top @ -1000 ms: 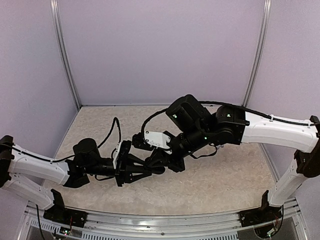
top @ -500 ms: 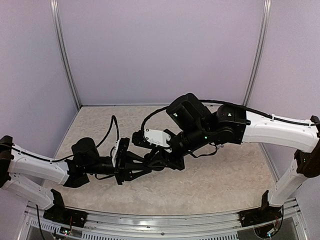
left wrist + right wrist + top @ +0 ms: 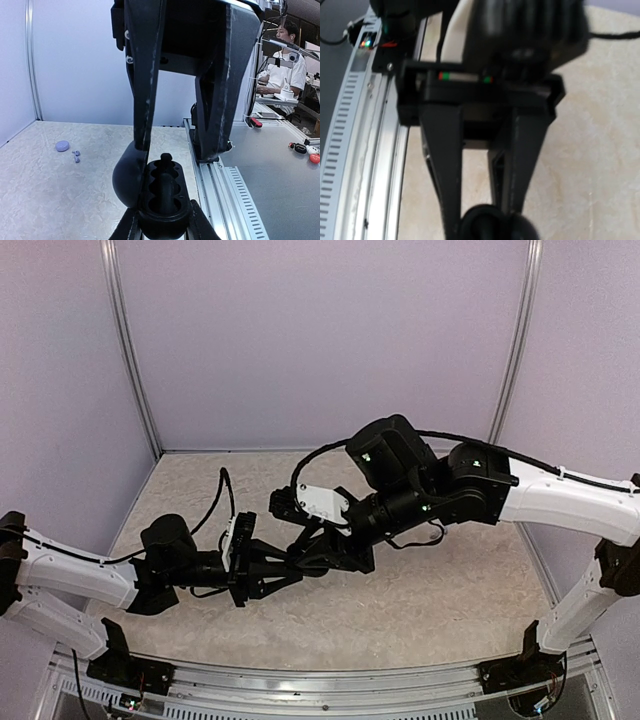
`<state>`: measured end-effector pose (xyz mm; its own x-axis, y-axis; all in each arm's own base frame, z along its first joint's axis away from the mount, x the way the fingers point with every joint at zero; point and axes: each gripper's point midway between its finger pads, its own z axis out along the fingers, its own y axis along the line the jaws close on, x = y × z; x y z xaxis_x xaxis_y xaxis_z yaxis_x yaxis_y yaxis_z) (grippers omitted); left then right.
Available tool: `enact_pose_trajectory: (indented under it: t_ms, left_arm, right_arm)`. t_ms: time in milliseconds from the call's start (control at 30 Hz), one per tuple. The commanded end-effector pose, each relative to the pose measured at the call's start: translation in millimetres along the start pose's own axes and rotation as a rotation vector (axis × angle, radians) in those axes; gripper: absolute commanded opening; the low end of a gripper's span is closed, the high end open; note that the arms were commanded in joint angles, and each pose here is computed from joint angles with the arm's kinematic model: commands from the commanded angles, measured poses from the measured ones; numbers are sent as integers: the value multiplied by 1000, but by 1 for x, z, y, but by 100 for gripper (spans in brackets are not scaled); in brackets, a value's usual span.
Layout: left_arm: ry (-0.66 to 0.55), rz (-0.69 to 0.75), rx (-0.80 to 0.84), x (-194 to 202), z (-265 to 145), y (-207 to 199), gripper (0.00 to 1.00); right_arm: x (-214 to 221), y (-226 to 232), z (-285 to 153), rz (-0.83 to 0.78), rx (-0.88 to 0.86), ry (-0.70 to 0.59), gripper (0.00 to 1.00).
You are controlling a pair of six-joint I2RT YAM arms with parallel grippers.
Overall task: Insert the wireless bluetooth earbuds into the charging case
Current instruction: Insert the left earbud into the left side groove of the charging case, then close the charging case.
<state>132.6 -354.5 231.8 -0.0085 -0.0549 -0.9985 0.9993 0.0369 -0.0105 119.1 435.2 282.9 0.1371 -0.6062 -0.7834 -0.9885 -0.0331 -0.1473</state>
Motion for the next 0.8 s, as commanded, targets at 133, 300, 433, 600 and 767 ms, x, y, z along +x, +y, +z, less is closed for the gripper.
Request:
enact_pose_trajectory:
  t_ms: [133,300,433,600,767]
  left_arm:
    - [-57,36,18,-18,1,-3,10]
    - [-62,42,26,-20,1,-5,10]
    - [-64,41,23,-21,2,-4,10]
    - [-64,38,22,-22,2,-4,10]
    - [-63,28,12,-23,3,-2,10]
  right_arm:
    - [-27,-5,-27,-29,58,-112,30]
    - [-9,-41,-43,66,136,-141,29]
    - [7,-61,-43,120,198,-114,28]
    - [22,-63,-27,132,190,-56,27]
    - [26,-53,-15,123,122,-45,27]
